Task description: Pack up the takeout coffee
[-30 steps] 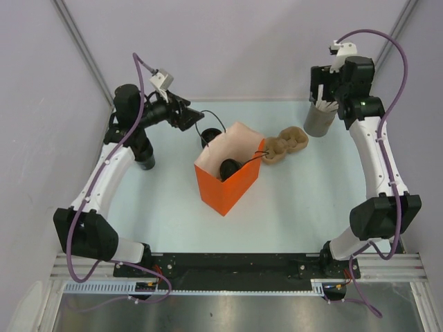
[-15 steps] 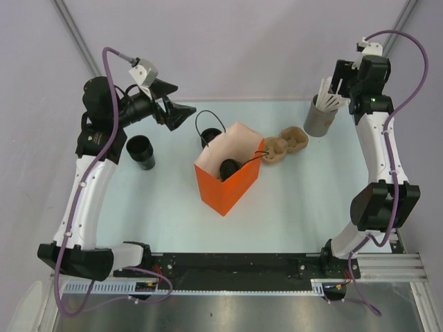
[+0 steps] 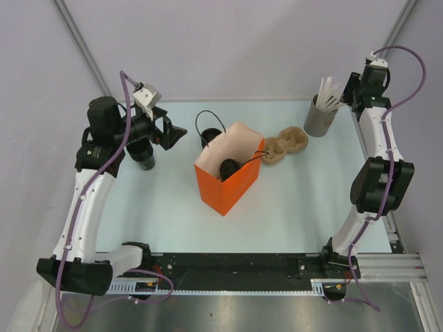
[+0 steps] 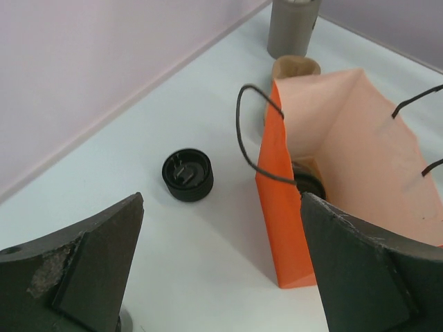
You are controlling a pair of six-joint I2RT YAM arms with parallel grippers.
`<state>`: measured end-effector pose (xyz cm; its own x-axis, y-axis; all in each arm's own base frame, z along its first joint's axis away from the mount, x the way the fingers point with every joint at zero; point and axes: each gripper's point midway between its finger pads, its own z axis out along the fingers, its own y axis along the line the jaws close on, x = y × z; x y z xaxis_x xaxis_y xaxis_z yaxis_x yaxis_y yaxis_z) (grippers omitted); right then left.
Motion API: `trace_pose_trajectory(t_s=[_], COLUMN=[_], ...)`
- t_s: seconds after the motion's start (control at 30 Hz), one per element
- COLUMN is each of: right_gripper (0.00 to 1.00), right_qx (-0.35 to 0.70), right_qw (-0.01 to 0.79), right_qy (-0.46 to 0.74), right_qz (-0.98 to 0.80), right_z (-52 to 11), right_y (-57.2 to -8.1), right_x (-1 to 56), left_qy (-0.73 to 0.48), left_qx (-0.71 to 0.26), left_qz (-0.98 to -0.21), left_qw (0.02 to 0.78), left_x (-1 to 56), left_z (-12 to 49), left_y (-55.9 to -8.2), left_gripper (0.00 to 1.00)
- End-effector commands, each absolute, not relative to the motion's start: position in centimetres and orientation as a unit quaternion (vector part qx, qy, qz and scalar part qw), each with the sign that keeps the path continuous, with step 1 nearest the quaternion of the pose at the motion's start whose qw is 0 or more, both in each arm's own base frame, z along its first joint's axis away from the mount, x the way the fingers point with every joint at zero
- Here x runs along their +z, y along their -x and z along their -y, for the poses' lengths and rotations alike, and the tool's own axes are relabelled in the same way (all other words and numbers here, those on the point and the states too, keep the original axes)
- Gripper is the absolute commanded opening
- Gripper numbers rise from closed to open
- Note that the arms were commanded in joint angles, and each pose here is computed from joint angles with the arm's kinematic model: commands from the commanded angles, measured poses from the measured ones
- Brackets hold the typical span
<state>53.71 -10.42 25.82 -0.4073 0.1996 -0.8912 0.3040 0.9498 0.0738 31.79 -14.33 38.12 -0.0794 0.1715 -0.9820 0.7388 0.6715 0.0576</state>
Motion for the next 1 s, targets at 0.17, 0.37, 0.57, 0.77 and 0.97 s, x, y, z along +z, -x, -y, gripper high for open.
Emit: trace_pose_trajectory(t_s=[0.17,0.37,0.57,0.77,0.97], right_gripper=[0.43,0.38,0.35,0.31,0.31], right_qx=[-0.014,0.012,0.022,0.077,0.118], right_qw=[0.535,0.523,0.527,0.535,0.535], right_qy=[-0.183,-0.18,-0.188,-0.205,-0.203], right_qz=[-0.825,-0.833,-0.828,-0.816,-0.811], right_z=[12.1,11.5,12.0,12.7,12.5], right_y=[-54.8,-54.3,-54.4,-54.4,-54.6], right_x=[25.8,24.2,24.2,25.2,25.6], left_qy=[-0.325,-0.321,-0.317,-0.314,-0.31], left_qx=[-0.233,-0.239,-0.246,-0.246,-0.249], left_qz=[-0.697,-0.697,-0.698,-0.699,-0.699], left_qw=[0.595,0.594,0.593,0.593,0.595], left_x=[37.0,37.0,36.7,36.7,36.8], left_z=[13.6,13.6,13.8,13.8,13.8], left_y=[-30.8,-30.8,-30.9,-30.9,-31.0], left_gripper=[1.0,1.0,1.0,1.0,1.0])
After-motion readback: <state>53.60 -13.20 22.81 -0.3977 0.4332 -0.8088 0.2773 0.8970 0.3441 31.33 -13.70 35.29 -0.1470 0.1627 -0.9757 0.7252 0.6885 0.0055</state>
